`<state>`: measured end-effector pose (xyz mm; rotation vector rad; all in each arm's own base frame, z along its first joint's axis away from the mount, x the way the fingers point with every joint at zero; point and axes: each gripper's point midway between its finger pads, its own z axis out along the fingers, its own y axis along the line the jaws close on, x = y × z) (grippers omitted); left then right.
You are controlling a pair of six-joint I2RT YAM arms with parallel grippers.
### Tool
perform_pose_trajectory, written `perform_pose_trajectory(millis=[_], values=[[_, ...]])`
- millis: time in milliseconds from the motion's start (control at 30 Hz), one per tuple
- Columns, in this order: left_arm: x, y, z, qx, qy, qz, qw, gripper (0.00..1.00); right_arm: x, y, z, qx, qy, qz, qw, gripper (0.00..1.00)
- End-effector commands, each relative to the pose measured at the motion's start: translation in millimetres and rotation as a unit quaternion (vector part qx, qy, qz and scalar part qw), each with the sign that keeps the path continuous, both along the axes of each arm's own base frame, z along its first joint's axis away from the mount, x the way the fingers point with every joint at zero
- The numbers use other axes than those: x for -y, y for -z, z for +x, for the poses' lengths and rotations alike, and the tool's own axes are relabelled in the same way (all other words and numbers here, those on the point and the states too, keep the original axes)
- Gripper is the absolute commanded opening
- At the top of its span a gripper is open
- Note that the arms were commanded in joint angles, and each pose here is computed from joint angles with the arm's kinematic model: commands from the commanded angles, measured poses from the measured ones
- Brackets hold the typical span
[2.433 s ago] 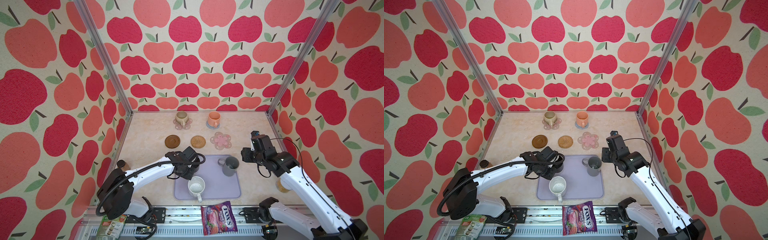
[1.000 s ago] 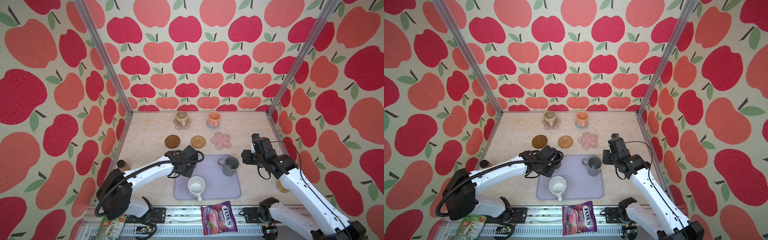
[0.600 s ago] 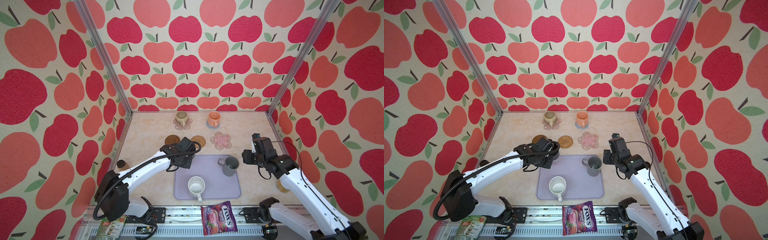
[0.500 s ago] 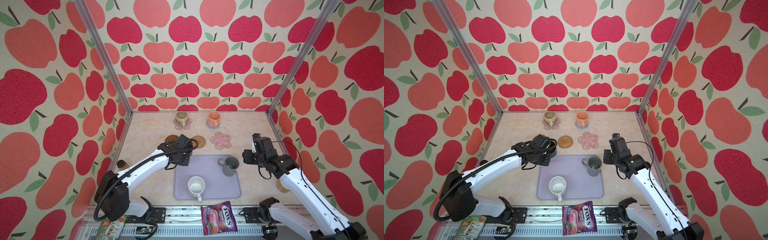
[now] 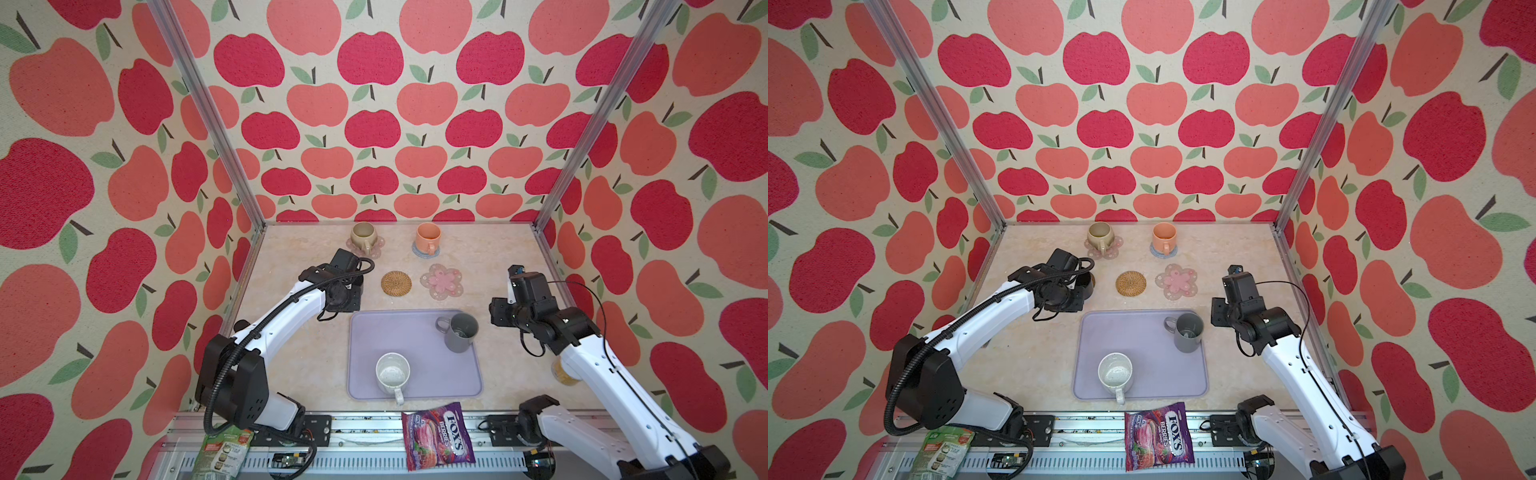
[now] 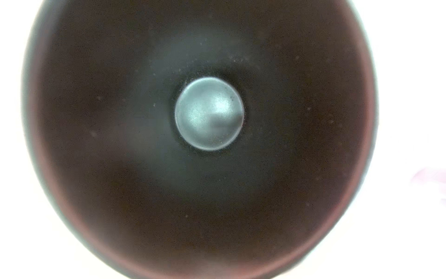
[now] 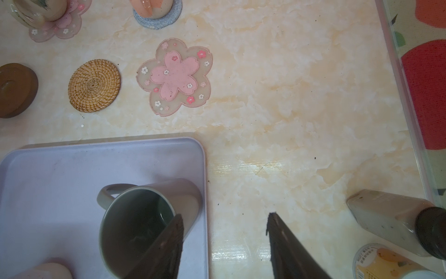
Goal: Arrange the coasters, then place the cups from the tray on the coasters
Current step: 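Carry black mug with left gripper toward brown coaster farther from robot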
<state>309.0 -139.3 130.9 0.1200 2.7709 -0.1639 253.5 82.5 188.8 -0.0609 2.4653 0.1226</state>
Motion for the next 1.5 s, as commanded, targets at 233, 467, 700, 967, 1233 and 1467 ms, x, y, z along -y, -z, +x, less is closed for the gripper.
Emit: perform_pose_trajectory(millis=[233, 467, 700, 967, 1233, 1467], values=[[-13.3, -17.2, 55.7, 0.035, -0.011, -0.009, 0.999, 0.00, 4.1, -11.1, 11.7, 0.002, 0.005, -0.018, 1.000, 0.59], [-18.7, -5.5, 76.7, 0.027, -0.015, -0.003, 1.000, 0.00, 2.4, -11.9, 16.6, -0.001, 0.006, -0.019, 1.000, 0.58], [-21.4, 2.8, 92.2, 0.024, -0.012, 0.011, 1.000, 0.00, 3.7, -10.3, 16.8, -0.004, 0.009, -0.023, 1.000, 0.59], [-24.4, 14.1, 100.2, 0.017, -0.014, 0.022, 1.000, 0.00, 3.6, -8.7, 17.1, -0.008, 0.010, -0.024, 1.000, 0.59], [-32.9, 21.2, 100.9, 0.014, -0.027, 0.023, 0.999, 0.00, 0.1, -7.2, 22.2, -0.013, 0.003, -0.025, 1.000, 0.59], [-31.3, 28.2, 97.3, 0.004, -0.025, 0.019, 0.999, 0.00, -4.1, -2.9, 26.5, -0.019, 0.000, -0.022, 1.000, 0.59]])
